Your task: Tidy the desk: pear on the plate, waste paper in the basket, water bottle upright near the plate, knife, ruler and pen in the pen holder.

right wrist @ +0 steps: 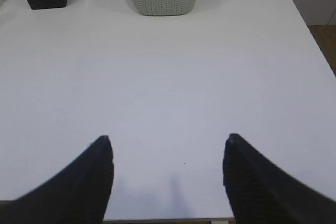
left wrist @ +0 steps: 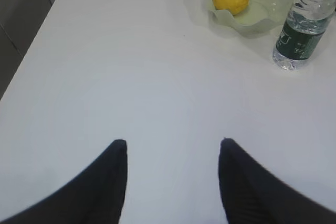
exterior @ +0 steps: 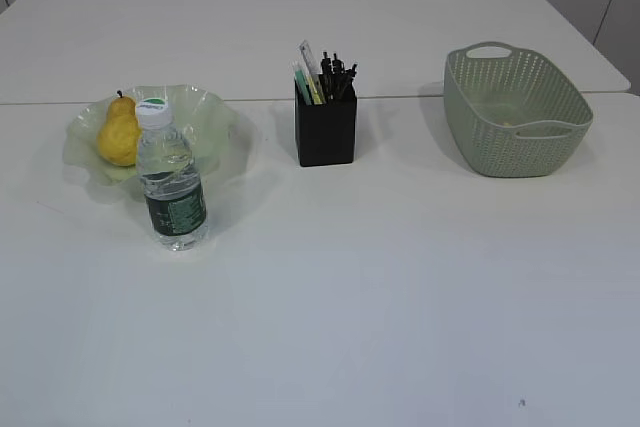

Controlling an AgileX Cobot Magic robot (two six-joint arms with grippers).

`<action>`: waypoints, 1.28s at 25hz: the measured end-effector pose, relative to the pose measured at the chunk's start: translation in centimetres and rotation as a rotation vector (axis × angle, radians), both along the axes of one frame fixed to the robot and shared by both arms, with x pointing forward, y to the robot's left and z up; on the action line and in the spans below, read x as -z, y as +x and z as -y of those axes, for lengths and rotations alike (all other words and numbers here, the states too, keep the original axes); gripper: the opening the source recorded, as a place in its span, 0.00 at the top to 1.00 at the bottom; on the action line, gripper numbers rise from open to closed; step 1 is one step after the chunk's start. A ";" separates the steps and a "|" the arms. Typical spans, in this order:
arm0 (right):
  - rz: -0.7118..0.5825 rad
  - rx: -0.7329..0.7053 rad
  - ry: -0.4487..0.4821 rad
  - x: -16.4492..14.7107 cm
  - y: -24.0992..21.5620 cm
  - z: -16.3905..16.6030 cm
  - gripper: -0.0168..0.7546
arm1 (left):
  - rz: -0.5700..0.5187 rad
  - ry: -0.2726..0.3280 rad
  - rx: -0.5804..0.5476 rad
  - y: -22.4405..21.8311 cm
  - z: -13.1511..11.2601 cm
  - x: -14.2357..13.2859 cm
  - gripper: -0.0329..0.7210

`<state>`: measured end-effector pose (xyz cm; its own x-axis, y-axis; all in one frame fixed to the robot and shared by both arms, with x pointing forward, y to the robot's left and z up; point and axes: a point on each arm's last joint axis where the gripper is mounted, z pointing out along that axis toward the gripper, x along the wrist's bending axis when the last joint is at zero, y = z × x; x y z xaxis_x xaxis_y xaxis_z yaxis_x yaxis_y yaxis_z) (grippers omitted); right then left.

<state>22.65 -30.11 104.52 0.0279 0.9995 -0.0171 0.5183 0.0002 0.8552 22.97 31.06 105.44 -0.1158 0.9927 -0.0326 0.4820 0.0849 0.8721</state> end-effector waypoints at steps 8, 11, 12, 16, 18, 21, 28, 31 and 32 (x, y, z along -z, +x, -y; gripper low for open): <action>-0.001 -0.006 -0.015 0.0 0.0 0.0 0.35 | -0.001 0.009 0.005 0.0 0.0 0.0 0.48; -0.001 -0.011 -0.023 0.0 0.0 0.0 0.35 | -0.001 0.011 0.006 0.0 0.0 0.0 0.49; -0.001 -0.012 -0.024 0.0 0.0 0.0 0.35 | -0.001 0.012 0.007 0.0 0.0 0.0 0.49; -0.001 -0.015 -0.029 0.0 0.0 0.0 0.35 | -0.001 0.014 0.006 0.0 0.0 0.0 0.50; -0.001 -0.015 -0.029 0.0 0.0 0.0 0.35 | -0.002 0.016 0.000 0.0 0.0 0.0 0.51; -0.001 -0.016 -0.030 0.0 0.0 0.0 0.35 | -0.002 0.016 -0.005 0.0 0.0 0.0 0.52; -0.001 -0.016 -0.030 0.0 0.0 0.0 0.35 | -0.002 0.020 -0.003 0.0 0.0 0.0 0.52; -0.001 -0.016 -0.031 0.0 0.0 0.0 0.35 | -0.002 0.020 -0.003 0.0 0.0 0.0 0.52; -0.001 -0.016 -0.031 0.0 0.0 0.0 0.35 | -0.002 0.020 -0.002 0.0 0.0 0.0 0.52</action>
